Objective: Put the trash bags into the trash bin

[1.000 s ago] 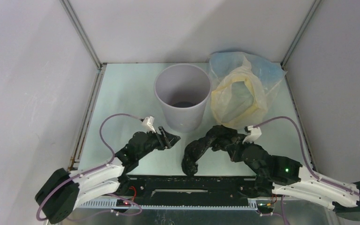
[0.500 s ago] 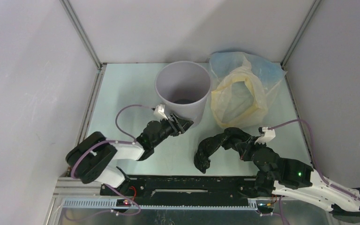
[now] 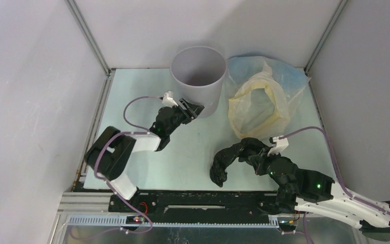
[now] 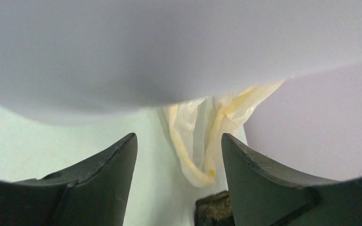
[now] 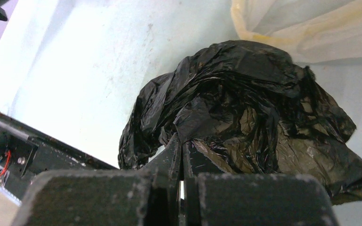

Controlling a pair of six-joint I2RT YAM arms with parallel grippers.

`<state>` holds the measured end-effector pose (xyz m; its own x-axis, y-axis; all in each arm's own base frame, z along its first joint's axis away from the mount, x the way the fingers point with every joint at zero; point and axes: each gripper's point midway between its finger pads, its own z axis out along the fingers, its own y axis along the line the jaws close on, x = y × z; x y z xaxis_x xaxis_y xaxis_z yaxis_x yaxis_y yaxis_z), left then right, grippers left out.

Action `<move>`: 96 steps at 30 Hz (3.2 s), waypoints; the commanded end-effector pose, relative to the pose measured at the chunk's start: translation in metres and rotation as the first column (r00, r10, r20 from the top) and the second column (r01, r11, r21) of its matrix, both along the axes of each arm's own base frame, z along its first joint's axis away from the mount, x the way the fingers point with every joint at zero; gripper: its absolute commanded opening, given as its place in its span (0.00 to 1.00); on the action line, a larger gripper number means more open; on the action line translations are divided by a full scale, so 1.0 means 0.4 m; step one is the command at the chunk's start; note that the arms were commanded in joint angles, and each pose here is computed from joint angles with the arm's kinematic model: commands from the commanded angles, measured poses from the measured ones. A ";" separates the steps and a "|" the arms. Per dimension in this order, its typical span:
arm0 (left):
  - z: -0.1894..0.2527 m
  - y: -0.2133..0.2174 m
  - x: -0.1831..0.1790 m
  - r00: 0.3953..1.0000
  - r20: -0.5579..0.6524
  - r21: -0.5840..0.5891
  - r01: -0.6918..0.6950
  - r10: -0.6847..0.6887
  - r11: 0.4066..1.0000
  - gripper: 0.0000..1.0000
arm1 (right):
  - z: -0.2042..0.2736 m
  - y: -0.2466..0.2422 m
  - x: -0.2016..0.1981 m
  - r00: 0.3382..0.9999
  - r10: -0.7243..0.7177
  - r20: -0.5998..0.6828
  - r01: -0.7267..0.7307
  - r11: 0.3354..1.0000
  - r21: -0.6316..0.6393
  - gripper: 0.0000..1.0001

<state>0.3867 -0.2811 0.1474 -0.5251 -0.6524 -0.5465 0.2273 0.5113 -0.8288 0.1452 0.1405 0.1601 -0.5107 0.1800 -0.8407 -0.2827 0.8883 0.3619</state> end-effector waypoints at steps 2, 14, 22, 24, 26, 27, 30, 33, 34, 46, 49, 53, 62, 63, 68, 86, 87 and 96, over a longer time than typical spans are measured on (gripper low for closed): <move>0.016 0.036 -0.140 0.997 0.021 0.126 0.074 -0.077 0.989 0.71 | 0.045 0.064 -0.007 0.996 0.088 0.004 -0.088 0.995 0.046 0.00; -0.074 0.030 -0.557 0.971 -0.072 0.426 0.238 -0.230 0.873 0.96 | 0.016 0.112 -0.018 0.991 0.113 -0.072 -0.109 0.992 0.057 0.00; -0.131 -0.022 -0.639 0.949 -0.112 0.585 0.303 -0.294 0.752 1.00 | 0.010 0.156 -0.040 0.977 0.181 -0.115 -0.172 0.981 0.090 0.00; -0.127 -0.054 -0.655 0.939 -0.116 0.600 0.326 -0.324 0.731 1.00 | 0.004 0.165 -0.044 0.973 0.193 -0.130 -0.183 0.979 0.089 0.00; -0.118 -0.092 -0.677 0.926 -0.109 0.616 0.349 -0.363 0.706 1.00 | -0.005 0.173 -0.048 0.969 0.200 -0.147 -0.189 0.978 0.087 0.00; -0.115 -0.103 -0.679 0.926 -0.105 0.630 0.344 -0.363 0.696 1.00 | -0.008 0.177 -0.051 0.966 0.205 -0.155 -0.193 0.977 0.088 0.00; -0.159 -0.084 -0.669 0.946 -0.158 0.715 0.307 -0.282 0.628 1.00 | -0.010 0.183 -0.054 0.963 0.211 -0.165 -0.198 0.976 0.095 0.00; -0.214 -0.028 -0.644 0.971 -0.185 0.814 0.236 -0.149 0.531 0.87 | -0.006 0.172 -0.051 0.968 0.188 -0.163 -0.173 0.980 0.103 0.00; -0.231 -0.008 -0.637 0.976 -0.185 0.836 0.217 -0.113 0.504 0.78 | -0.005 0.165 -0.049 0.971 0.177 -0.161 -0.161 0.981 0.105 0.00; -0.234 0.256 -0.516 0.973 -0.190 0.623 0.015 0.133 0.782 0.29 | 0.038 0.005 -0.038 0.993 -0.018 -0.113 0.042 0.976 0.214 0.00; -0.200 0.319 -0.494 0.971 -0.150 0.560 -0.074 0.189 0.825 0.28 | 0.045 -0.029 -0.029 0.991 -0.082 -0.108 0.107 0.963 0.249 0.00; -0.182 0.396 -0.486 0.953 -0.151 0.536 -0.143 0.261 0.832 0.16 | 0.046 -0.060 -0.017 0.984 -0.146 -0.101 0.168 0.950 0.263 0.00; -0.132 0.466 -0.477 0.924 -0.166 0.432 -0.245 0.344 0.868 0.04 | 0.031 -0.127 -0.011 0.954 -0.267 -0.136 0.294 0.922 0.253 0.00; -0.129 0.460 -0.476 0.927 -0.174 0.424 -0.233 0.331 0.875 0.04 | 0.033 -0.119 -0.015 0.960 -0.246 -0.133 0.273 0.929 0.250 0.00; -0.135 0.431 -0.461 0.934 -0.220 0.431 -0.167 0.283 0.887 0.04 | 0.063 0.013 -0.059 0.995 0.085 -0.048 -0.072 0.974 0.216 0.00; -0.166 0.431 -0.460 0.951 -0.205 0.518 -0.095 0.232 0.850 0.02 | 0.055 0.070 -0.018 0.997 0.064 -0.051 -0.056 0.988 0.141 0.74; -0.167 0.432 -0.461 0.952 -0.203 0.520 -0.095 0.230 0.849 0.02 | 0.058 0.062 -0.008 0.998 0.024 -0.056 -0.015 0.987 0.160 0.72; -0.171 0.432 -0.451 0.951 -0.197 0.527 -0.102 0.238 0.844 0.02 | -0.020 0.041 0.040 0.985 -0.106 -0.135 0.116 0.990 0.074 0.59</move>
<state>0.2007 -0.1110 0.0786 -0.6083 -0.4243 -0.6707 -0.0824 0.8743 -0.4783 0.1484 0.1626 0.1686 -0.5788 0.2933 -0.7609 -0.2234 0.8404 0.4939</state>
